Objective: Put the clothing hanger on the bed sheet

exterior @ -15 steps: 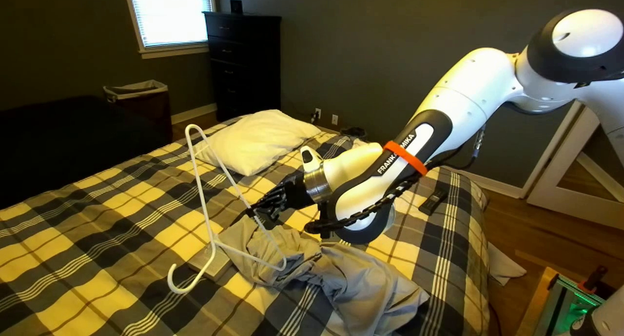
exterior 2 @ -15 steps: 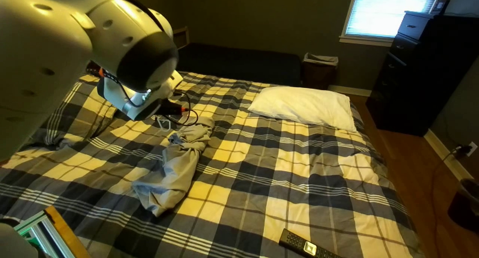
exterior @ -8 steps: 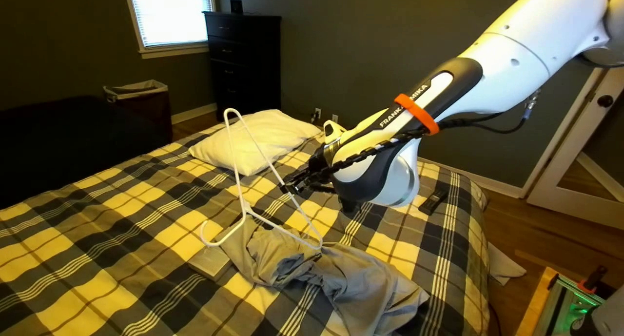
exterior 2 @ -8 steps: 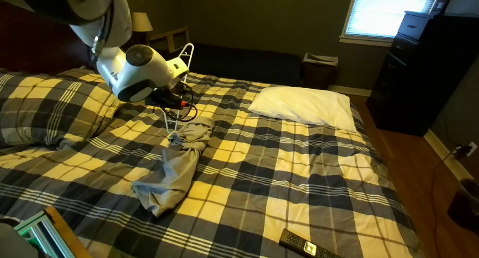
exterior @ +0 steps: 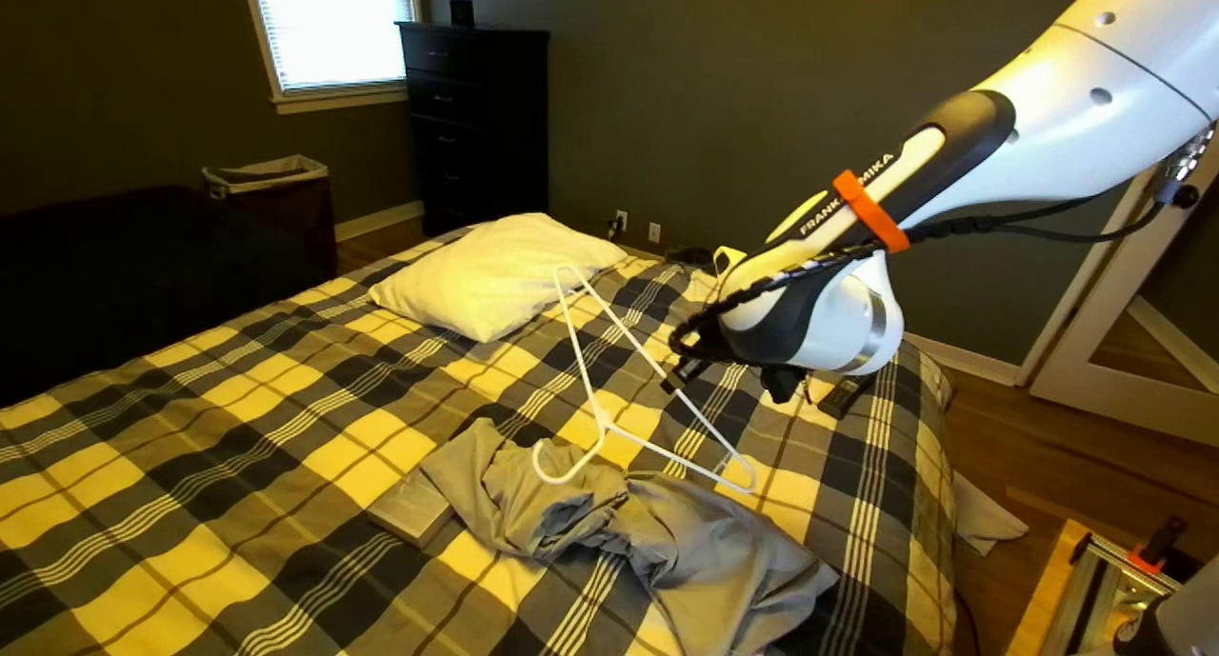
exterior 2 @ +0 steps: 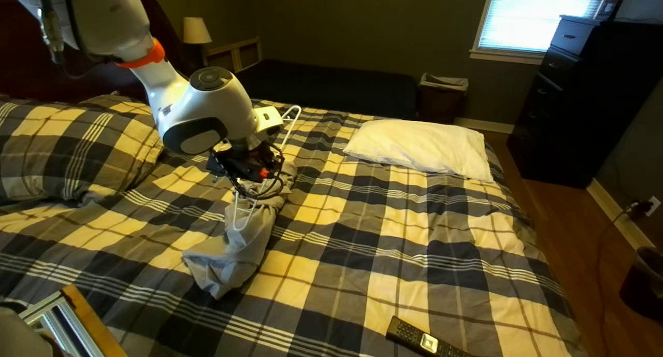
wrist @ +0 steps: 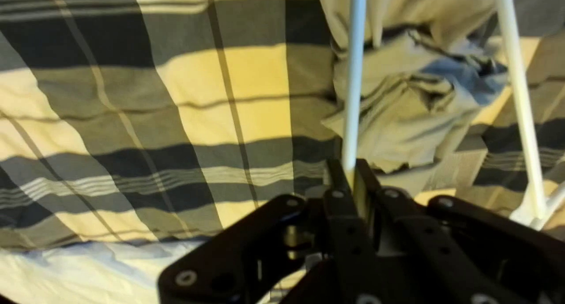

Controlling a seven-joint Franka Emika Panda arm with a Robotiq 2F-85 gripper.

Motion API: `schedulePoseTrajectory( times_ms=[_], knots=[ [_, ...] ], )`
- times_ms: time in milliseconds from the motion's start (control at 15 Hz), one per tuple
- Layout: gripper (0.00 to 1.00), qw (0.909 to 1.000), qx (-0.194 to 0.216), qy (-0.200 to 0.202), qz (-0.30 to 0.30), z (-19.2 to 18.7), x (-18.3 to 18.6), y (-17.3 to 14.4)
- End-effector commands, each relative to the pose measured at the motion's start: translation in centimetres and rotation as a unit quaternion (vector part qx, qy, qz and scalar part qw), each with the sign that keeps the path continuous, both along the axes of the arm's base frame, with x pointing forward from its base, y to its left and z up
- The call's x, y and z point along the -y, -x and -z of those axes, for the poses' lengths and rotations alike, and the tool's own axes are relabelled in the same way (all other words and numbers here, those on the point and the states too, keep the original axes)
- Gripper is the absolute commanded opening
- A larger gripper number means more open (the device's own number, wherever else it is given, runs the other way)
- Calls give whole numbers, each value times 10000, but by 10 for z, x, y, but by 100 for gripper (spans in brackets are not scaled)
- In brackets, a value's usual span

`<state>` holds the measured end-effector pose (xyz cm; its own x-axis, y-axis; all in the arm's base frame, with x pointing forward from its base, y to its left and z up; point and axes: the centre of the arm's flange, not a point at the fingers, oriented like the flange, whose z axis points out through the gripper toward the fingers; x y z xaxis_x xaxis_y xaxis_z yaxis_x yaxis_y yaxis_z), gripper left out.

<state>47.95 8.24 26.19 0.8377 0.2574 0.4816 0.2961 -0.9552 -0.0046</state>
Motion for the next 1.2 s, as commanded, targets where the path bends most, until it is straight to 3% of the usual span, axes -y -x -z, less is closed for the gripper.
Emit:
schedulePoseTrajectory(
  times_ms=[0, 200, 400, 467, 533, 667, 733, 1133],
  knots=[
    [2, 9949, -979, 234, -116, 26, -22, -17],
    [2, 9815, -1840, 446, -297, 58, -18, -24],
    [2, 9586, -2689, 872, -358, 64, -27, -42],
    [2, 9545, -2797, 948, -418, 61, -33, -45],
    [9, 9636, -2509, 843, -373, 70, -14, -17],
    [9, 9588, -2661, 914, -405, 62, -25, -30],
    [2, 9586, -2662, 919, -415, 60, -27, -34],
    [2, 9590, -2612, 455, -1001, 66, -35, -74]
  ],
)
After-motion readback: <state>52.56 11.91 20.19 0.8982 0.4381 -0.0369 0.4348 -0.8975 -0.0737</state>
